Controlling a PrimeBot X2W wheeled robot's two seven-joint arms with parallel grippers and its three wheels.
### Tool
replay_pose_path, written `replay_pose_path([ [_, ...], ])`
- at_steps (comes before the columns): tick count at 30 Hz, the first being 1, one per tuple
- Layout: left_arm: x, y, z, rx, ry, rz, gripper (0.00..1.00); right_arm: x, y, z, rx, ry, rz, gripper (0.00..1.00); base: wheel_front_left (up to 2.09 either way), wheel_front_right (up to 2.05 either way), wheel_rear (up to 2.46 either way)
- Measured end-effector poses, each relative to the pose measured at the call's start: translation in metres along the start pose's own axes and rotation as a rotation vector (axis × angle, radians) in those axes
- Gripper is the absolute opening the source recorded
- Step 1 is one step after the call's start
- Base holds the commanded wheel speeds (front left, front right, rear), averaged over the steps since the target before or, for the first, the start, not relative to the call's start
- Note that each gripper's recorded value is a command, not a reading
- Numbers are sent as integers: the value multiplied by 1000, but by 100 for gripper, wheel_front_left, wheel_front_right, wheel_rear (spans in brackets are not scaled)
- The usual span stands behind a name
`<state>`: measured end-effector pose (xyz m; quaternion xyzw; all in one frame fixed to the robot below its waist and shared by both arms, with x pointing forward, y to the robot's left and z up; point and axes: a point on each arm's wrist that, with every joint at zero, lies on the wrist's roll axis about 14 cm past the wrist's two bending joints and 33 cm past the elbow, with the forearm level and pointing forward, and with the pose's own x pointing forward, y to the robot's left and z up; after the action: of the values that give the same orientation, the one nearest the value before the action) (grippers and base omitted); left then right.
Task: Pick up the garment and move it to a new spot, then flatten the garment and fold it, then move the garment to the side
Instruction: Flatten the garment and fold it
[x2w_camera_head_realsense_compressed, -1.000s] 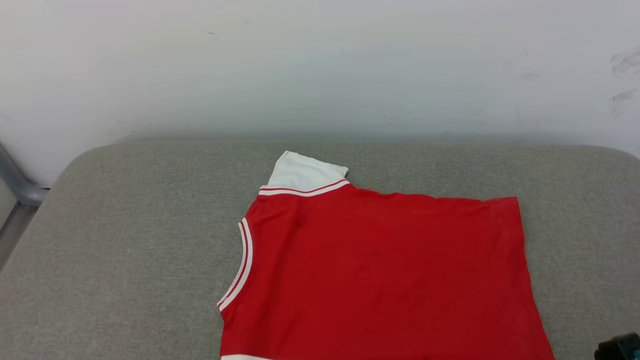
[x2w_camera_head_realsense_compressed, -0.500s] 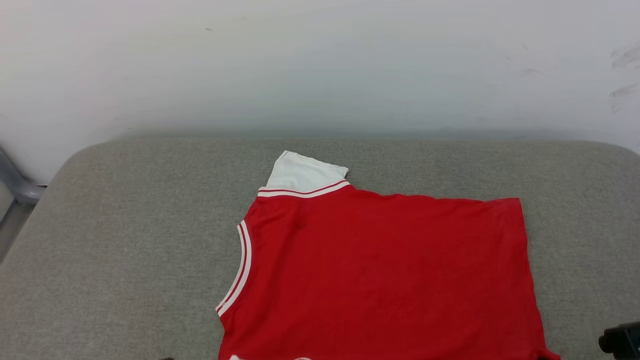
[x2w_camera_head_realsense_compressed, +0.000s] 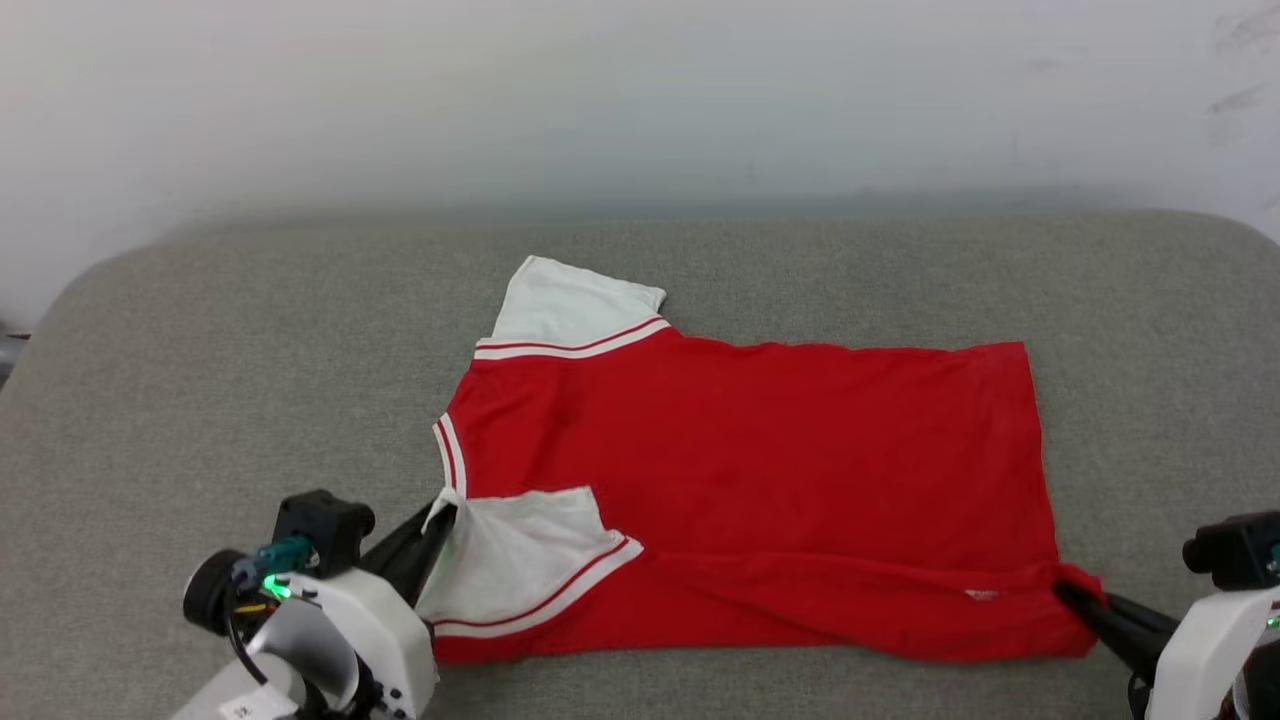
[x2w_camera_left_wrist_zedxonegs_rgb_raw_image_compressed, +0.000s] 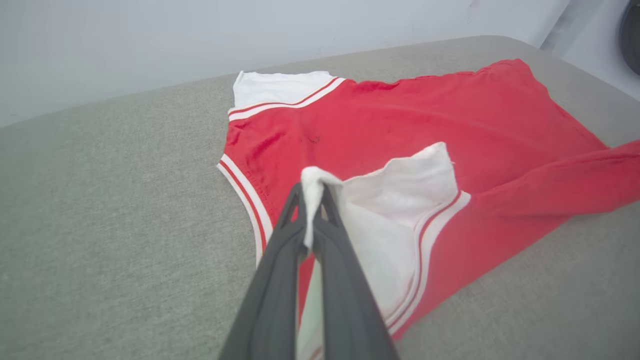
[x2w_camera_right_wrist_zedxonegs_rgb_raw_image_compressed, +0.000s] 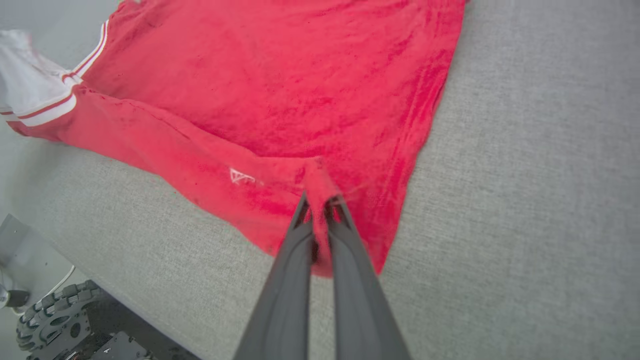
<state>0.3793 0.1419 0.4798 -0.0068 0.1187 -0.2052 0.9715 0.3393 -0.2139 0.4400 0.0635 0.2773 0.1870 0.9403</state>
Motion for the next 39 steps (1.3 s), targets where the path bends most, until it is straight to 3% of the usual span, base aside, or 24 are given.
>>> replay_pose_path([
  [6,38,18,2,30,25,-6,0,20,-11,12,-2,15,-18,0,0,0,0],
  [14,72,31,-31,24,133,-10,0,52,-21,18,-9,44,-38,0,0,0,0],
  [30,79,40,-80,9,255,14,0,78,-45,-10,-10,141,-116,0,0,0,0],
  [31,79,40,-78,12,244,13,0,79,-45,-8,2,125,-117,9,0,0,0],
  [32,80,41,-74,13,228,17,0,79,-44,-5,10,110,-117,51,0,0,0],
  [33,80,42,-71,16,218,21,22,79,-43,-3,13,98,-116,100,0,0,0],
  [34,79,43,-70,23,212,25,78,78,-43,0,11,84,-115,100,0,0,0],
  [35,77,46,-68,31,204,31,100,77,-42,3,13,67,-114,100,0,0,0],
  [39,75,52,-47,57,145,46,100,71,-39,21,20,-21,-108,100,0,0,0],
])
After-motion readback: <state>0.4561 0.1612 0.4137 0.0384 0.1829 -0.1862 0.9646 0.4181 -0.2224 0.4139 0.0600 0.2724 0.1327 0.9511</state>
